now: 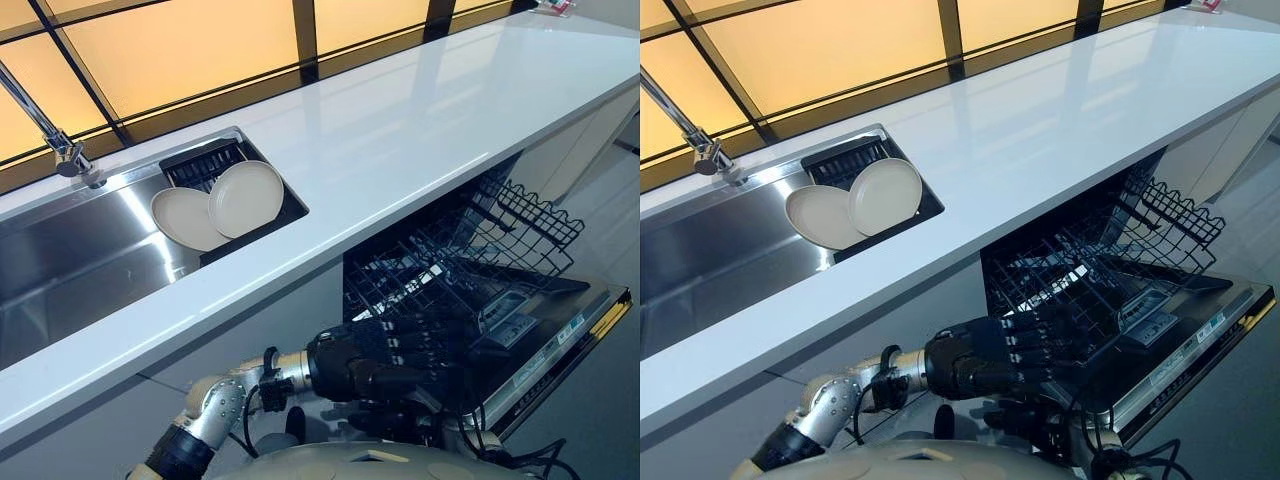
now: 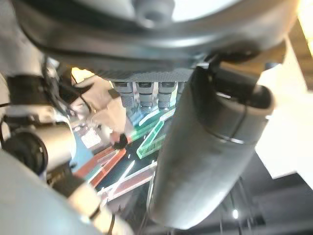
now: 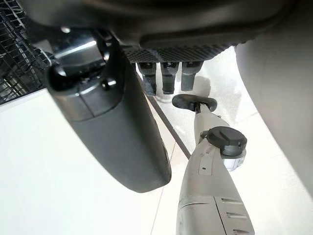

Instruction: Pick up plates and place into dishwasher.

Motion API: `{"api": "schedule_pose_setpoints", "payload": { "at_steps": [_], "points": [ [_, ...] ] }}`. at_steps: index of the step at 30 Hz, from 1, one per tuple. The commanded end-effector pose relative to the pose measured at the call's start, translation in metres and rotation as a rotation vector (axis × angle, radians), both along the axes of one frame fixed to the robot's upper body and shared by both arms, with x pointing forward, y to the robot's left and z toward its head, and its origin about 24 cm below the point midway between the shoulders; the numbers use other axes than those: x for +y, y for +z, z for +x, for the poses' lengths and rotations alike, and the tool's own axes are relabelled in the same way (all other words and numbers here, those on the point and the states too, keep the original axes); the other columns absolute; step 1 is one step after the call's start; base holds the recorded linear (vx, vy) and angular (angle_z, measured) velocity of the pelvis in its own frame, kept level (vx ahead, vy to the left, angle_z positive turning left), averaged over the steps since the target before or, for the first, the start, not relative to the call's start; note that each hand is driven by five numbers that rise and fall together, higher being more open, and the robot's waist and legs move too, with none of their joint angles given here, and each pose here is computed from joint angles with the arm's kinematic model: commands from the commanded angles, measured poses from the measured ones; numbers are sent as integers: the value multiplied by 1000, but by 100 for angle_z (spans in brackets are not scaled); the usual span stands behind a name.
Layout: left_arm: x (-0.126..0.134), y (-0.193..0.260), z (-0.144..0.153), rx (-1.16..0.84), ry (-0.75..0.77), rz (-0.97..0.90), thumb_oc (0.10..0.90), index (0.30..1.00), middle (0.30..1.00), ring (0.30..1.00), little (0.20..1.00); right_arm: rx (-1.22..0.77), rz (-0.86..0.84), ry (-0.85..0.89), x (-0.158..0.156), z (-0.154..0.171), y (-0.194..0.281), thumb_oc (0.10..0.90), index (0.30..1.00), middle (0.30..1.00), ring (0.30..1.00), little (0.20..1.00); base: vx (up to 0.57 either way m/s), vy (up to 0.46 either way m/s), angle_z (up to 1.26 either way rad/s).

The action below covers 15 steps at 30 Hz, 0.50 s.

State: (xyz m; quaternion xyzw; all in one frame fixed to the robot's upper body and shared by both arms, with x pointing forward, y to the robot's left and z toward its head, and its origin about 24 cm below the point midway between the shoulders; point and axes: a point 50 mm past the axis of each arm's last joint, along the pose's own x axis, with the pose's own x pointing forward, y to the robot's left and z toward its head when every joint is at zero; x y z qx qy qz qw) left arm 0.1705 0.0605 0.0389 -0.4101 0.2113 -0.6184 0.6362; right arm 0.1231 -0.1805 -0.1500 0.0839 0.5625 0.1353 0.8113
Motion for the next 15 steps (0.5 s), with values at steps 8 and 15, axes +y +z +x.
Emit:
{"api": "schedule_pose_setpoints", "payload": {
  "at_steps": [8,15],
  "points": [
    [59,123,53,-710,443,-30,800,900,900,900,900,-43,95,19,29,2,3,800,900,900,900,900,-16,-24,3],
    [102,224,78,-943,950,-173,800,900,900,900,900,-5,109,59,37,-6,-1,800,900,900,900,900,36,-39,31]
  ]
}}
